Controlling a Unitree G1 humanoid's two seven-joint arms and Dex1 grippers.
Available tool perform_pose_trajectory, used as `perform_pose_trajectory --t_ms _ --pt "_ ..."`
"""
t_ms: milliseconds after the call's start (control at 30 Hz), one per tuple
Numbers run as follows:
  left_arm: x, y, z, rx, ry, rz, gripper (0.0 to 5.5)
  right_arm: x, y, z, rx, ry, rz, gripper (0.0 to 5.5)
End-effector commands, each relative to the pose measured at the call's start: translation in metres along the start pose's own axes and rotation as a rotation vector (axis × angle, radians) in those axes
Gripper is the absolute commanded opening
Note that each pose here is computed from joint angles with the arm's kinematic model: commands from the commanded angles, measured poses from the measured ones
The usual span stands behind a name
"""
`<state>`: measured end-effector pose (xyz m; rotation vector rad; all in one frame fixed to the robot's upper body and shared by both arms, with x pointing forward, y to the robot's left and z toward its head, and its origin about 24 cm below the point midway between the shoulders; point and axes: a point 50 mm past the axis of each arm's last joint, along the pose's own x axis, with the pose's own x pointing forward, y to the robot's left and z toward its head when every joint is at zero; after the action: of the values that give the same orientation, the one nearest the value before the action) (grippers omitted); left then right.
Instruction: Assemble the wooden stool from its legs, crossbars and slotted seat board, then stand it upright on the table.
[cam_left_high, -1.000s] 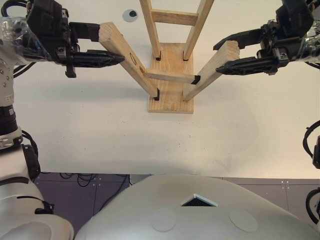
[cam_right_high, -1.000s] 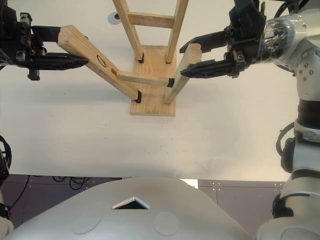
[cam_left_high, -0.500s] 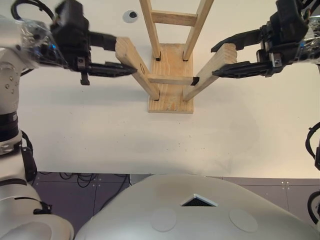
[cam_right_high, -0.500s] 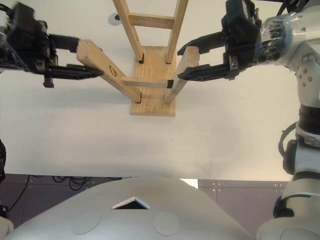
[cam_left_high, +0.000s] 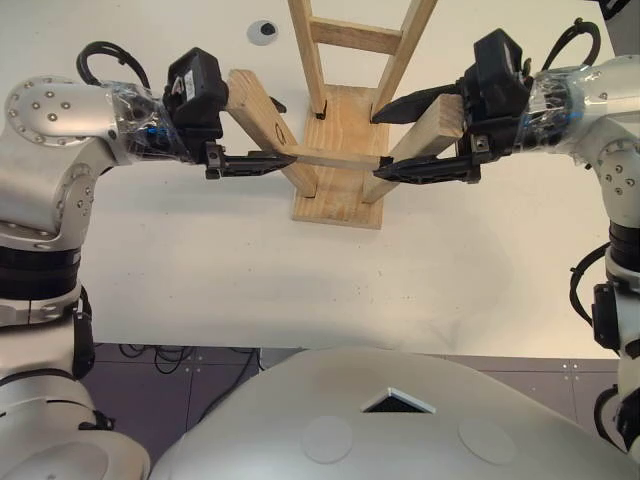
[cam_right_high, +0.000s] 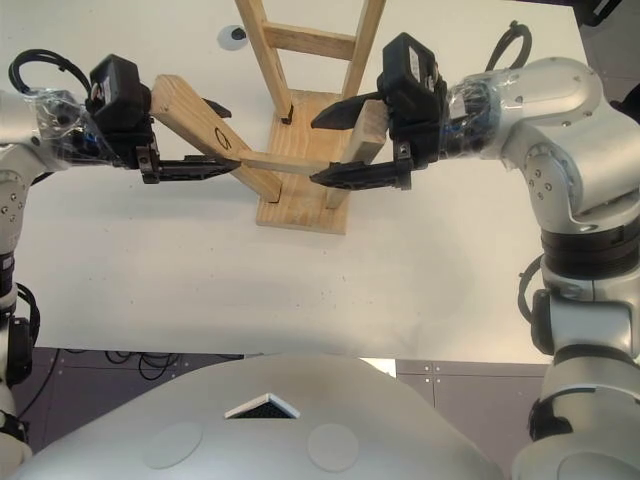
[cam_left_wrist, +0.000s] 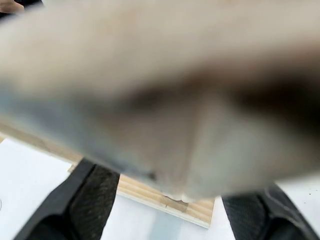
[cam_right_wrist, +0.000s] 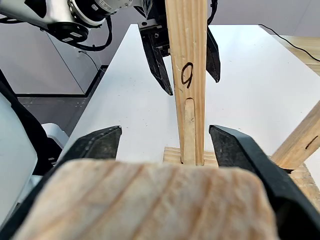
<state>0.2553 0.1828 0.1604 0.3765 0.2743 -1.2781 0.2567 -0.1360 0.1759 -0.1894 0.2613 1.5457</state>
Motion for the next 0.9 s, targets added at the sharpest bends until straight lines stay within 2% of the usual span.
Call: perform_pose_trajectory --t_ms 33,200,333,400,433,467,533,600,633,733,800,900 --pt "-0.005 -0.005 -0.016 -0.055 0.063 0.015 3.37 0.008 0.000 0.003 0.041 -0.040 0.032 3.58" --pt "-0.038 -0.009 -0.007 -0.078 -0.017 0.077 3.37 -0.007 -0.004 0.024 0.090 -0.175 0.019 3.58" --pt "-0.064 -0.014 -0.001 -0.168 -0.194 0.185 3.37 -0.035 -0.003 0.048 0.165 -0.412 0.032 3.58" --pt "-0.068 -0.015 -0.011 -0.254 -0.237 0.277 3.37 -0.051 0.000 0.058 0.238 -0.563 0.095 3.58" --pt "-0.067 -0.018 -0.024 -0.304 -0.234 0.365 3.19 -0.064 -0.004 0.063 0.280 -0.679 0.077 3.62" --pt "-0.066 -0.023 -0.035 -0.342 -0.211 0.446 3.07 -0.074 -0.010 0.066 0.311 -0.765 0.033 3.41" --pt "-0.058 -0.029 -0.057 -0.403 -0.151 0.665 2.71 -0.084 -0.030 0.060 0.347 -0.821 -0.243 3.07" --pt "-0.031 -0.038 -0.072 -0.510 -0.150 0.867 2.35 -0.073 -0.038 0.040 0.298 -0.688 -0.491 2.68" --pt "-0.015 -0.042 -0.074 -0.564 -0.165 0.937 2.23 -0.061 -0.035 0.030 0.252 -0.597 -0.544 2.54" --pt "0.030 -0.048 -0.069 -0.681 -0.218 1.059 1.81 -0.022 -0.022 -0.001 0.123 -0.349 -0.539 2.08" --pt "0.042 -0.049 -0.068 -0.680 -0.192 1.102 1.46 -0.007 -0.014 -0.011 0.066 -0.283 -0.528 1.70" --pt "0.045 -0.044 -0.068 -0.678 -0.159 1.133 1.02 0.009 -0.012 -0.031 0.032 -0.186 -0.596 1.21"
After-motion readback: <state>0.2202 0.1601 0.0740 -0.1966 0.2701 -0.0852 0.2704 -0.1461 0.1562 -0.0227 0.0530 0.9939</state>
